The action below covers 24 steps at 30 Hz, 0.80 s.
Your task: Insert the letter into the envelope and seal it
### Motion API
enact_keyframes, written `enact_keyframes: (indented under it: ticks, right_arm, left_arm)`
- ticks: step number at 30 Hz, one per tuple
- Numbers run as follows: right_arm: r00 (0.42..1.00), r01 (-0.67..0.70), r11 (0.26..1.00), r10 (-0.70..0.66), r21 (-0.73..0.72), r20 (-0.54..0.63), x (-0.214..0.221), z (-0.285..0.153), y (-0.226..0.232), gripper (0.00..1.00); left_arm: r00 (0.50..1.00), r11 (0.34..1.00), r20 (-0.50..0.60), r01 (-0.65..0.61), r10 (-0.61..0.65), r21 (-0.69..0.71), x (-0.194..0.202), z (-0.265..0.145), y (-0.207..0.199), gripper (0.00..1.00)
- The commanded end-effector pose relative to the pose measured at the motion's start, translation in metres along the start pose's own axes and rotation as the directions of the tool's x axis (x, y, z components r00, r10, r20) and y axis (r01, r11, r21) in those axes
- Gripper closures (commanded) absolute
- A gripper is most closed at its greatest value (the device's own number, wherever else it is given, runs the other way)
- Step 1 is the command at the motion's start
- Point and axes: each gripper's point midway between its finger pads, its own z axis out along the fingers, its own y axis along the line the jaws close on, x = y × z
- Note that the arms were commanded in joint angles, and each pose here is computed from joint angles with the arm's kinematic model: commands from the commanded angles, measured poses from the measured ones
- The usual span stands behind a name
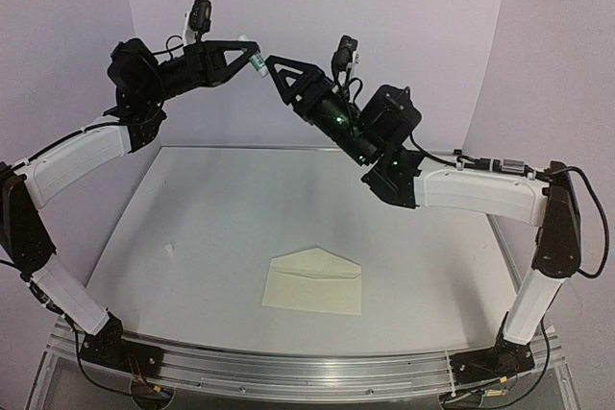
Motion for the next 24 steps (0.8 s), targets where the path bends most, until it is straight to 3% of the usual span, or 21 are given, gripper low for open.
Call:
enact_keyframes:
  ticks: [1,4,8,20,23,24]
  right_arm:
    - [0.999,-0.024,0.997,0.026,-0.07,0.023,-0.011,0.017,0.013,0.29]
    - [1.0,-0.023,0.993,0.024,-0.114,0.006,-0.01,0.024,0.021,0.35]
    - [1.0,-0.025,0.991,0.023,-0.135,-0.014,-0.006,0.025,0.023,0.5]
    - [0.999,-0.046,0.984,0.041,-0.171,-0.034,-0.005,0.03,0.025,0.74]
    - [0.999,-0.04,0.987,0.037,-0.156,-0.023,-0.008,0.028,0.023,0.97]
    - [0.999,-0.036,0.988,0.034,-0.152,-0.021,-0.009,0.027,0.022,1.0]
  left_arm:
    - [0.996,0.993,0.025,-0.083,0.081,0.085,-0.017,0.004,-0.037,1.0]
    - [0.996,0.992,0.023,-0.088,0.086,0.091,-0.016,0.005,-0.039,1.0]
    - [0.996,0.992,0.022,-0.084,0.083,0.09,-0.015,0.005,-0.038,1.0]
    - [0.997,0.993,0.016,-0.072,0.071,0.089,-0.013,0.005,-0.035,1.0]
    - [0.998,0.994,0.012,-0.068,0.067,0.085,-0.011,0.004,-0.035,1.0]
    - [0.998,0.994,0.012,-0.067,0.066,0.083,-0.01,0.004,-0.035,1.0]
